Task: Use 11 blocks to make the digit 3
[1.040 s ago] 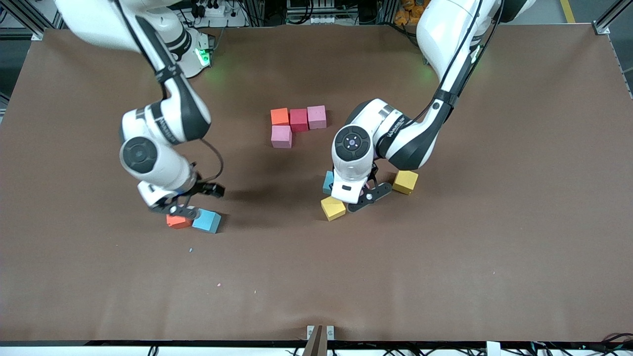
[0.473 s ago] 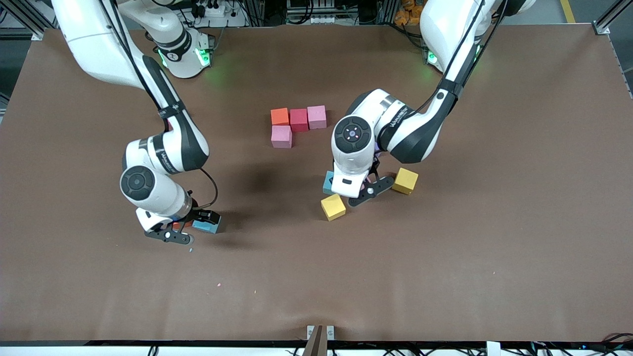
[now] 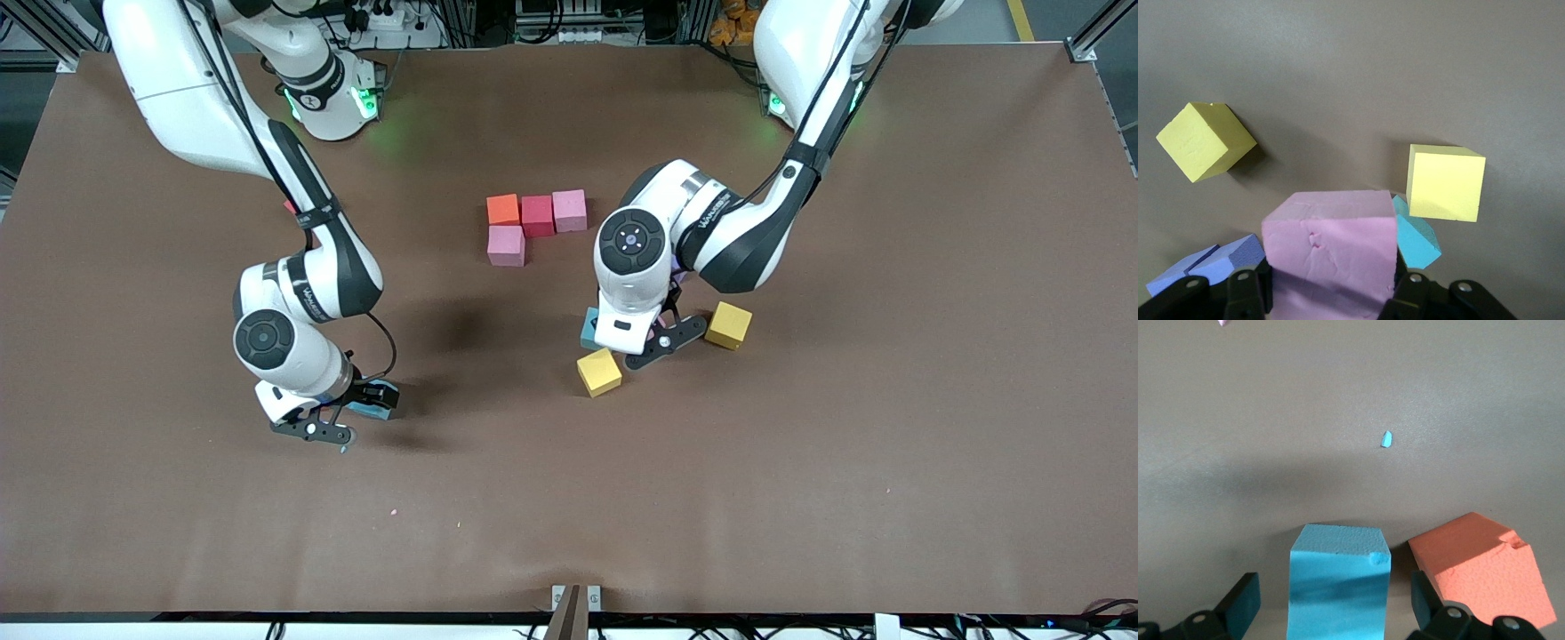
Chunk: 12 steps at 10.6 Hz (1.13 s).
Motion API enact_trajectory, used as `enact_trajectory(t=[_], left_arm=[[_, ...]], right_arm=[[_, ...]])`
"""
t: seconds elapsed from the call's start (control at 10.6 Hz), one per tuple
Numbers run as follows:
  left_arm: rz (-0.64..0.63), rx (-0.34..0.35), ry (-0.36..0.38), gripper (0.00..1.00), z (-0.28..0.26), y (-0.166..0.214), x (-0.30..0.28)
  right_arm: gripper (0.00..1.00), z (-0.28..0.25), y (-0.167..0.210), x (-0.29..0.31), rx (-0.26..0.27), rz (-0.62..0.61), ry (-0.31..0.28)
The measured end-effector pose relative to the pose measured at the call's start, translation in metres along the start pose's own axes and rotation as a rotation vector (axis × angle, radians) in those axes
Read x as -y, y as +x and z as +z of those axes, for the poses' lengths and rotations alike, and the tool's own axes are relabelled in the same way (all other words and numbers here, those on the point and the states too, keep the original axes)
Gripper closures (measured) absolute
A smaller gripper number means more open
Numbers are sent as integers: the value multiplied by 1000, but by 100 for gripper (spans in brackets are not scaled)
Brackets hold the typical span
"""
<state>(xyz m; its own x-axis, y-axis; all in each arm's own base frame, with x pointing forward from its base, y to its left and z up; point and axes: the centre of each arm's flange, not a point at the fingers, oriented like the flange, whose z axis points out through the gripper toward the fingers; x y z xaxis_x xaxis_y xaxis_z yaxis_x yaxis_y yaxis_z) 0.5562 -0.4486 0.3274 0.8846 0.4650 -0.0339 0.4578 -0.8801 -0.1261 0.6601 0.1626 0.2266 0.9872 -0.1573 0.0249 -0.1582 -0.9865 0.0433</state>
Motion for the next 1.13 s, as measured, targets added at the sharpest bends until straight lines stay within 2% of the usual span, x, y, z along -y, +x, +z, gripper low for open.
enact_trajectory(t=[0.19, 0.38, 0.76, 1.13], left_arm=[[0, 0, 0, 38, 0, 0, 0], [0, 0, 0, 38, 0, 0, 0], [1, 0, 0, 38, 0, -1, 0], [1, 1, 0, 38, 0, -1, 0]], right_arm=[[9, 9, 0, -3, -5, -28, -33], [39, 14, 0, -3, -13, -31, -35], [48, 11, 1, -1, -17, -31, -32], [48, -17, -17, 29, 43, -65, -45]])
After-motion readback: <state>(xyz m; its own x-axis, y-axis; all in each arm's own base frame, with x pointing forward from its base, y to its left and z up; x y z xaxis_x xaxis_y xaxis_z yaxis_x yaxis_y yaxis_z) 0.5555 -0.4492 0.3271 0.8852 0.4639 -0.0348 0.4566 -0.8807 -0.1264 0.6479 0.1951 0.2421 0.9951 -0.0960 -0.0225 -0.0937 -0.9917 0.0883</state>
